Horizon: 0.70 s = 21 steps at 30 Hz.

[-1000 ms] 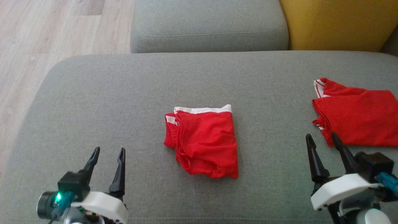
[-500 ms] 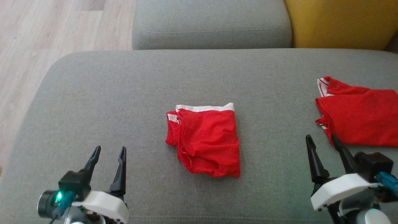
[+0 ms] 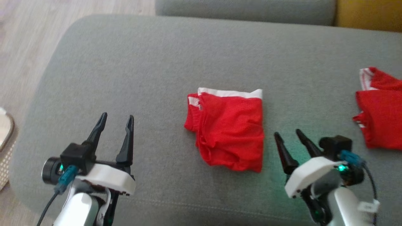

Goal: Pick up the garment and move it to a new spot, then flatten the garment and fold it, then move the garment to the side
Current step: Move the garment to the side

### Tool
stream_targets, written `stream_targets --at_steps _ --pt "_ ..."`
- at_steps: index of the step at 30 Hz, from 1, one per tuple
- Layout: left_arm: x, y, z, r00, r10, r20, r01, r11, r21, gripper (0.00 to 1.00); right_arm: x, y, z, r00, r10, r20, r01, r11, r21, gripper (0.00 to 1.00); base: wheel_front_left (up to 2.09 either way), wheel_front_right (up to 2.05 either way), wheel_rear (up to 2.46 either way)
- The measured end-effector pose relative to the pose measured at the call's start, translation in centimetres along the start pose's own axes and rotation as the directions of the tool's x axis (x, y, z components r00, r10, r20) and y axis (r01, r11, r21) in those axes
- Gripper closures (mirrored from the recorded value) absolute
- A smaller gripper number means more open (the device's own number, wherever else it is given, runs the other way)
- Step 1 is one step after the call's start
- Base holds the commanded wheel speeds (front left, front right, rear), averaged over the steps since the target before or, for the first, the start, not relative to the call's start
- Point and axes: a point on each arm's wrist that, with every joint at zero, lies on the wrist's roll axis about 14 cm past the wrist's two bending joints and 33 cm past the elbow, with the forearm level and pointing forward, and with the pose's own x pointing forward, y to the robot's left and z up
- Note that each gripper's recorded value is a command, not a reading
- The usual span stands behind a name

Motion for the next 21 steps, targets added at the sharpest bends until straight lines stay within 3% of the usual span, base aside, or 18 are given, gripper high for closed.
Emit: stream_targets --at_steps 8,11,12,13,14,21 --pt "1.1 1.2 -1.7 0.999 0.035 -0.037 -0.035 0.999 0.007 0.0 3.6 2.6 -5.8 0.973 0.109 -0.202 -0.099 0.993 0.061 0.0 0.0 0.0 0.0" --pt "1.4 1.4 -2.1 0.998 0.039 -0.045 -0.038 0.999 0.01 0.0 4.4 3.2 -6.4 0.965 0.135 -0.225 -0.119 0.989 0.083 0.0 0.0 0.0 0.0" --pt "1.5 1.3 -2.3 0.998 0.033 -0.049 -0.032 0.999 0.009 0.0 4.7 3.3 -6.3 0.964 0.14 -0.225 -0.123 0.989 0.087 0.22 0.0 0.0 0.0" --pt "1.5 1.2 -2.5 0.998 0.03 -0.052 -0.029 1.0 0.007 0.0 4.9 3.3 -6.2 0.963 0.144 -0.227 -0.126 0.988 0.093 0.78 0.0 0.0 0.0" --pt "1.6 1.1 -2.5 0.998 0.026 -0.054 -0.026 1.0 0.006 0.0 5.0 3.4 -6.2 0.962 0.148 -0.228 -0.13 0.987 0.094 1.0 0.0 0.0 0.0" --pt "2.6 -0.4 -2.8 0.999 -0.018 -0.05 0.018 1.0 -0.007 0.0 4.7 2.8 -6.0 0.967 0.135 -0.218 -0.117 0.989 0.095 1.0 0.0 0.0 0.0"
